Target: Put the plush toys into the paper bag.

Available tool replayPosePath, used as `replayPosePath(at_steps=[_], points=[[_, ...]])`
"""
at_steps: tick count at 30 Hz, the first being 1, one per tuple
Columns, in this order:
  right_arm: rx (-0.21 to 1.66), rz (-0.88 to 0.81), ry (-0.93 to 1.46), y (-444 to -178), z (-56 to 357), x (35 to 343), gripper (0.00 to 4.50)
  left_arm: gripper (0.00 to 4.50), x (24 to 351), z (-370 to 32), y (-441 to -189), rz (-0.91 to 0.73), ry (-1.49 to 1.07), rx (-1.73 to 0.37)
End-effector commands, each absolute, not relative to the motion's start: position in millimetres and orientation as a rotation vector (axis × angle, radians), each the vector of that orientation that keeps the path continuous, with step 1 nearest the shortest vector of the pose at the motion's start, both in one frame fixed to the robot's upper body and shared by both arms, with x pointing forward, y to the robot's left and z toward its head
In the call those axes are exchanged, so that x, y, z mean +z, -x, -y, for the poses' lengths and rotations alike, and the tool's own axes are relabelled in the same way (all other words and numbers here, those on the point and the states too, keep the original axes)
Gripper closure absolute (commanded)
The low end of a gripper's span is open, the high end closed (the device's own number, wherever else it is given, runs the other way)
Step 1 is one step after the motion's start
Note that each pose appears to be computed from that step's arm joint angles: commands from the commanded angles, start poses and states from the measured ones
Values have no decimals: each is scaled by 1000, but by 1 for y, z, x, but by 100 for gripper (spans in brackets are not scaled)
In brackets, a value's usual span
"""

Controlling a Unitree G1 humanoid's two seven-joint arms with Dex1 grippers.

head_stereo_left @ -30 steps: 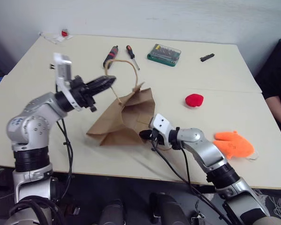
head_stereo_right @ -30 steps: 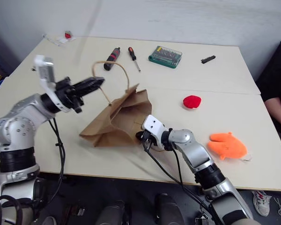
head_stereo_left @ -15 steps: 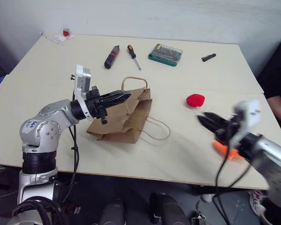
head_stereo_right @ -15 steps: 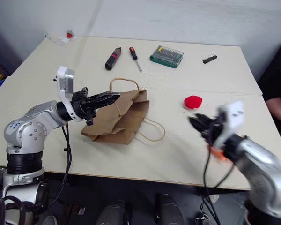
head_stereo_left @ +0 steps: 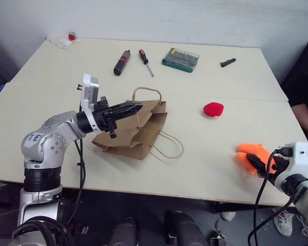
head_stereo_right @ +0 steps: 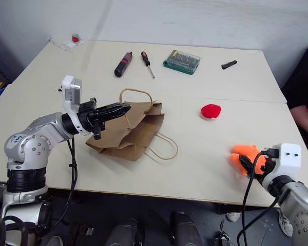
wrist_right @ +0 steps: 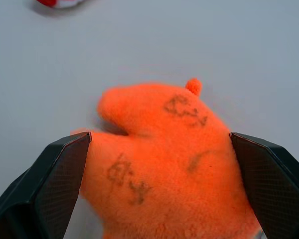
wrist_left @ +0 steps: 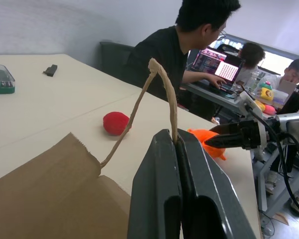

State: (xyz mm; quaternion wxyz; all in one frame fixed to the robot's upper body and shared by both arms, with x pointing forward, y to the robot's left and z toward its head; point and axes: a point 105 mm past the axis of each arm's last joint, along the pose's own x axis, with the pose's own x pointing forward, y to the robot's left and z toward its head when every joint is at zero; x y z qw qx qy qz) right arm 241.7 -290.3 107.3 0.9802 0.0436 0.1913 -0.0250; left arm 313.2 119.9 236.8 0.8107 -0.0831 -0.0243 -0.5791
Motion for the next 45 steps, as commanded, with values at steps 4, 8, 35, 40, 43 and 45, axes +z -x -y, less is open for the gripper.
replayPosePath(at_steps=[4, 8, 35, 40, 43, 45], points=[[-20, -434, -50, -240, 288, 87, 18, 450, 247, -123, -310, 93, 139, -1243], [21, -392, -52, -242, 285, 96, 131, 450, 249, -125, -310, 95, 133, -1237], [1045, -253, 192, -337, 22, 175, 449, 450, 256, -115, -304, 104, 109, -1291], [1144, -274, 154, -347, -10, 177, 449, 450, 255, -114, -303, 105, 103, -1293], [1136, -280, 131, -354, -22, 172, 449, 450, 255, -114, -303, 109, 102, -1292], [1111, -269, 113, -361, -28, 169, 449, 450, 256, -114, -304, 114, 101, -1287]])
